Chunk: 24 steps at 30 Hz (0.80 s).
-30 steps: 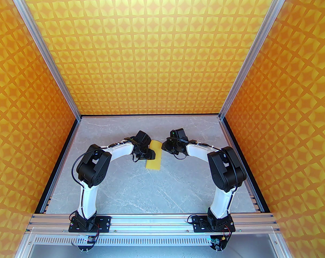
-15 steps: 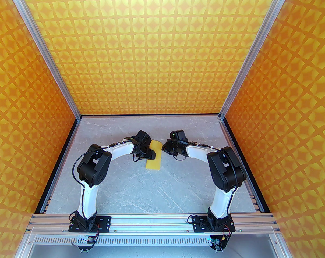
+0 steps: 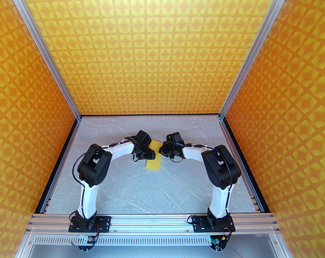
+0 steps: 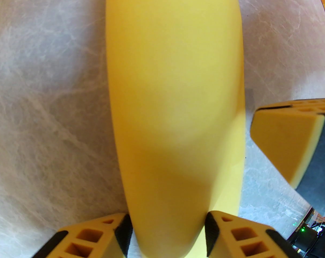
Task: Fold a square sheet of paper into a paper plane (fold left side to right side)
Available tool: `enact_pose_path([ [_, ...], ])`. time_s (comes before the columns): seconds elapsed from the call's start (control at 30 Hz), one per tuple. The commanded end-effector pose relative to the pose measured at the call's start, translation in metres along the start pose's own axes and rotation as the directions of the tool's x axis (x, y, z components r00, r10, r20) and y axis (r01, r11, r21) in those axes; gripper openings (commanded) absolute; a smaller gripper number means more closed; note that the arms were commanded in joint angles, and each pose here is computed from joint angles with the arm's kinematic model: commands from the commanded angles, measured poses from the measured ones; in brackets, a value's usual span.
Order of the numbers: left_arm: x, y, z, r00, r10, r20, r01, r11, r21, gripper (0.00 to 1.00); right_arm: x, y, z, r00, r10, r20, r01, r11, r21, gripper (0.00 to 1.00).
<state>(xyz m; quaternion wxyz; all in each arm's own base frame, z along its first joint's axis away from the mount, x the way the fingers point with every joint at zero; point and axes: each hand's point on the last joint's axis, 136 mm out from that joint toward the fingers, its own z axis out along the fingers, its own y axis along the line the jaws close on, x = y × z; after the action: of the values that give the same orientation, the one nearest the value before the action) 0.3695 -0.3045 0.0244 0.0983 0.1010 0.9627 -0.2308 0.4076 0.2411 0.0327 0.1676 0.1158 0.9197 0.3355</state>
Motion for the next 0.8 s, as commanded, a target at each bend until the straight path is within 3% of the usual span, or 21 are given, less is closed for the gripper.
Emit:
enact_pose_path([
  [0.0, 0.033, 0.032, 0.041, 0.994, -0.027, -0.103, 0.016, 0.994, -0.107, 0.53, 0.004, -0.003, 0.006, 1.000, -0.002, -0.024, 0.002, 1.000, 0.019, 0.00],
  [0.53, 0.031, 0.026, 0.035, 0.995, -0.024, -0.094, 0.015, 0.995, -0.101, 0.53, 0.021, -0.038, 0.012, 0.995, -0.011, -0.102, 0.033, 0.975, 0.217, 0.00],
  [0.77, -0.006, 0.019, -0.025, 0.997, -0.058, 0.049, 0.061, 0.997, -0.056, 0.57, 0.023, -0.045, 0.010, 0.993, -0.031, -0.115, 0.060, 0.965, 0.256, 0.00],
])
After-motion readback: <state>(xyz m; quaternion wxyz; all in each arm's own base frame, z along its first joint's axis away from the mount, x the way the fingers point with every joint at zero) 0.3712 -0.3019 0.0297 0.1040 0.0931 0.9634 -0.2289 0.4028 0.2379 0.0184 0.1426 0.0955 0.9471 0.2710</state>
